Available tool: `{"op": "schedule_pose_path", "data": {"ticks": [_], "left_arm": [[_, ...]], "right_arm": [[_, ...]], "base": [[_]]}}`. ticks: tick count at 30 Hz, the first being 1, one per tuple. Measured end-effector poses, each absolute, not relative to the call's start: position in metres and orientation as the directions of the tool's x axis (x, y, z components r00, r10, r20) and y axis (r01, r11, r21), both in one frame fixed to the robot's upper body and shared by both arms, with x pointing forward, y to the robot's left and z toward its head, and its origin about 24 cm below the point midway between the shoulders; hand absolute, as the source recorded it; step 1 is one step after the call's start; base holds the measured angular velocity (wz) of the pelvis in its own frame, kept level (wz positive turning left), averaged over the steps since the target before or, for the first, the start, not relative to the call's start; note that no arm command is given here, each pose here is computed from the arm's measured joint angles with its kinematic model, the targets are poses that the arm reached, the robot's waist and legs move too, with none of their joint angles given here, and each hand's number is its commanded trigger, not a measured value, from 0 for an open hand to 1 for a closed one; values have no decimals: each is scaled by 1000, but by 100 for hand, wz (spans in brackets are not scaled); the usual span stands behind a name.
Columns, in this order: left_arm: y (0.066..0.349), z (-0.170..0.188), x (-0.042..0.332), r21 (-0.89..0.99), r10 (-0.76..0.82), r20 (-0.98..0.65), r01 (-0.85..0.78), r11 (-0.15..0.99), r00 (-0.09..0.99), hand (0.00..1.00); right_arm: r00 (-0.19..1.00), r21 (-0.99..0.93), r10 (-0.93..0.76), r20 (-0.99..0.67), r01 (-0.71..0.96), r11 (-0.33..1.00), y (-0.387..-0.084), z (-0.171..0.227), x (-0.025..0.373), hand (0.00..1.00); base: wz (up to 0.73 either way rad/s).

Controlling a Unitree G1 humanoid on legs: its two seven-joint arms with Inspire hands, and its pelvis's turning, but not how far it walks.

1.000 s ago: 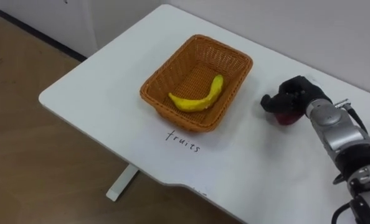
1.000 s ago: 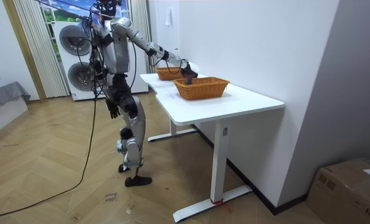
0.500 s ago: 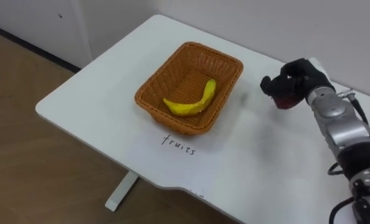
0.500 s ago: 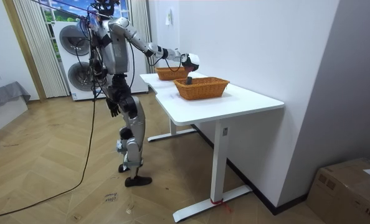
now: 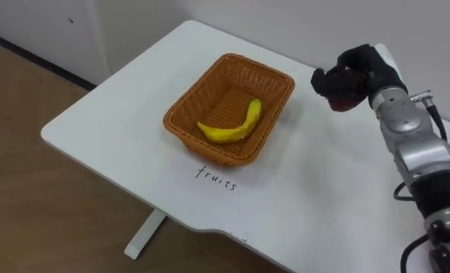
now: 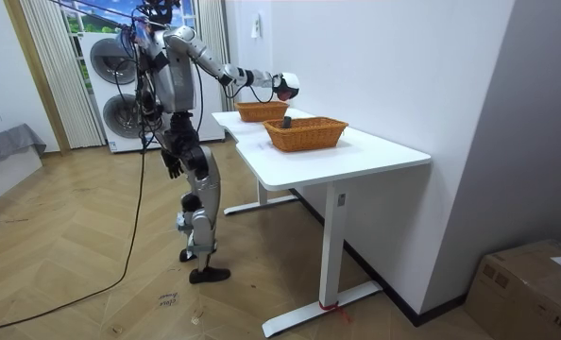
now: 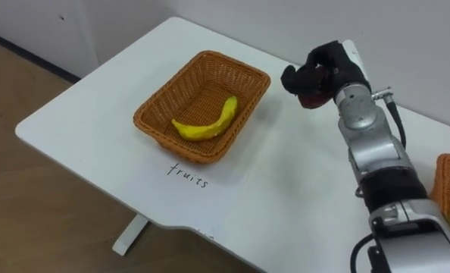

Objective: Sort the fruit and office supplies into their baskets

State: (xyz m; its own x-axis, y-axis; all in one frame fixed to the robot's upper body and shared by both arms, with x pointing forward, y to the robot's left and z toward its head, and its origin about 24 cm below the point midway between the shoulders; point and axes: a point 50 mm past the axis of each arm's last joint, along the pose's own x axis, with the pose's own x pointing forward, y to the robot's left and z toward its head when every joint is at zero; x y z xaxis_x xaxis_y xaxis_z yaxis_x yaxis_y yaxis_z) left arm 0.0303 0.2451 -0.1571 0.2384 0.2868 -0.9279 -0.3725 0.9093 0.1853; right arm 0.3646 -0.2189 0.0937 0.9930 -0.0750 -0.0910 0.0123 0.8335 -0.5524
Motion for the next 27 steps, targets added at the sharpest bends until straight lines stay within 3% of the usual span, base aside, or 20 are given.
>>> {"op": "schedule_pose_path", "data": {"ticks": [27], "left_arm": [[246,-156,33,192,281,-929,-335,923,242,0]], "right_arm": [[995,-590,94,-28,-93,802,-178,121,368,100]], "base": [[1]]}}
